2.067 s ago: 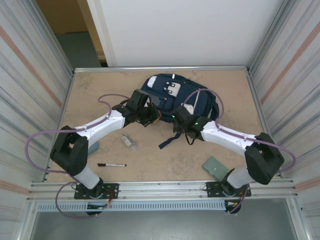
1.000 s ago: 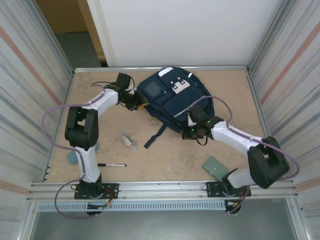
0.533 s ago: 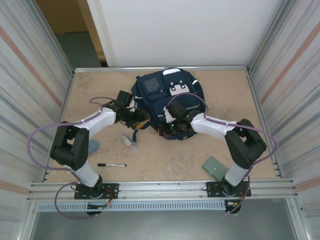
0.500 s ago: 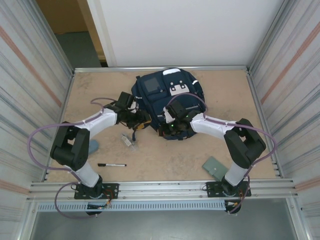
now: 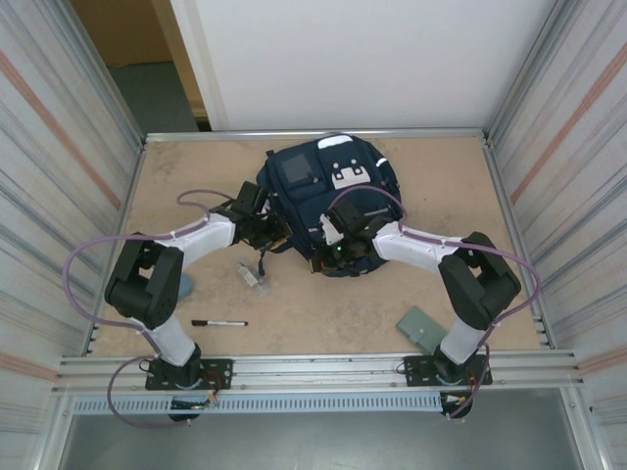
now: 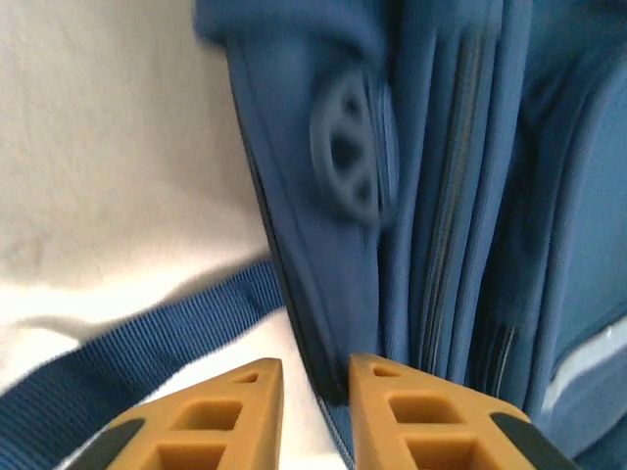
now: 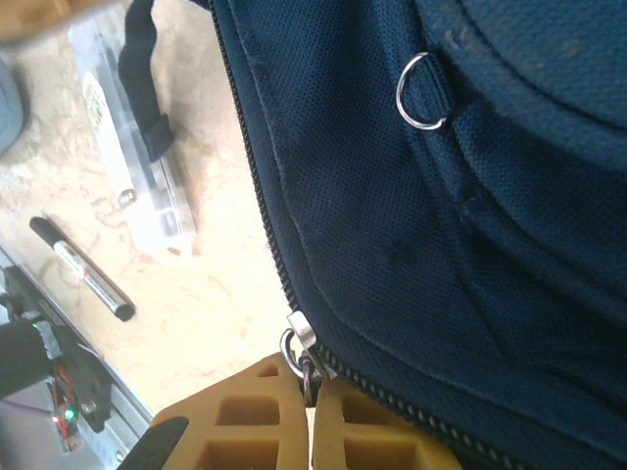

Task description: Pack the student bag

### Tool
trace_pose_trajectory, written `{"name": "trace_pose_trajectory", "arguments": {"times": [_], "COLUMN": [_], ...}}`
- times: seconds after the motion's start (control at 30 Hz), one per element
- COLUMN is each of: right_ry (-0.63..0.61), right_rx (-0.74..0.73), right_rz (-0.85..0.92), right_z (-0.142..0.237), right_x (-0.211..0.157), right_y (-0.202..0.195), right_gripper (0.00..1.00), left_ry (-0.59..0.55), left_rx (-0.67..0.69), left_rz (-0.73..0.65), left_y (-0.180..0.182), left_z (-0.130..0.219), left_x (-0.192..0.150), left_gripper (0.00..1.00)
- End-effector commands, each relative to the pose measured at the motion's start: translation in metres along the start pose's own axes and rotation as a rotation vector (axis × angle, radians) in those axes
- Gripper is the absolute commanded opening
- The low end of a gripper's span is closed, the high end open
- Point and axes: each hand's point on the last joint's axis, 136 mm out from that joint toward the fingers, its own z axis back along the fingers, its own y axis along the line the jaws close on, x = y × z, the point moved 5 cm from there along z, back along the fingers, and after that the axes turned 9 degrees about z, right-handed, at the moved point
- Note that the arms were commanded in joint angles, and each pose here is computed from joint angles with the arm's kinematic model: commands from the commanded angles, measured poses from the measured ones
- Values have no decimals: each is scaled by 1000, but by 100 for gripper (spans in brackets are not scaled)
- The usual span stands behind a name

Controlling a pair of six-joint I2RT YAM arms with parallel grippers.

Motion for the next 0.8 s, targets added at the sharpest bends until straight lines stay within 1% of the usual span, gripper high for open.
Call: {"name": "trace_pose_trajectory", "arguments": {"times": [0.0, 0.03, 0.07, 0.1, 0.13, 0.17, 0.2, 0.3, 0.37, 0.47, 0.57, 0.7, 0.77], "right_ry": [40, 39, 38, 39, 43, 45, 42, 33, 39, 44, 51, 63, 57], "right_rx": [9, 14, 14, 13, 13, 12, 12, 20, 21, 23, 33, 39, 48], "right_rz": [6, 4, 8, 11, 14, 13, 15, 20, 23, 22, 36, 36, 44], "right_z": [17, 18, 20, 21, 21, 22, 23, 24, 22, 20, 15, 11, 10], "right_x": [-16, -17, -17, -18, -18, -19, -18, -16, -15, -15, -13, -12, -11], "right_y": [0, 0, 0, 1, 1, 1, 2, 4, 4, 6, 9, 13, 15], "right_gripper": [0, 0, 0, 0, 0, 0, 0, 0, 0, 0, 0, 0, 0], "left_ry": [-41, -36, -36, -32, -21, -3, 17, 60, 55, 25, 9, -28, -29], "left_rx": [13, 7, 5, -4, -12, -27, -43, -13, 8, -29, -59, -110, -127], "left_rz": [-13, -11, -9, -8, 2, 15, 31, 27, 21, 49, 54, 115, 143], "left_y": [2, 1, 1, 0, 0, -1, -2, -1, 2, 0, -7, -11, -10], "left_z": [-4, -7, -9, -11, -14, -16, -18, -16, -9, 0, 5, 2, -3], "left_x": [18, 20, 22, 23, 22, 21, 18, 9, 2, -9, -24, -47, -57], "left_gripper": [12, 8, 6, 6, 9, 21, 29, 38, 42, 45, 46, 46, 46]}}
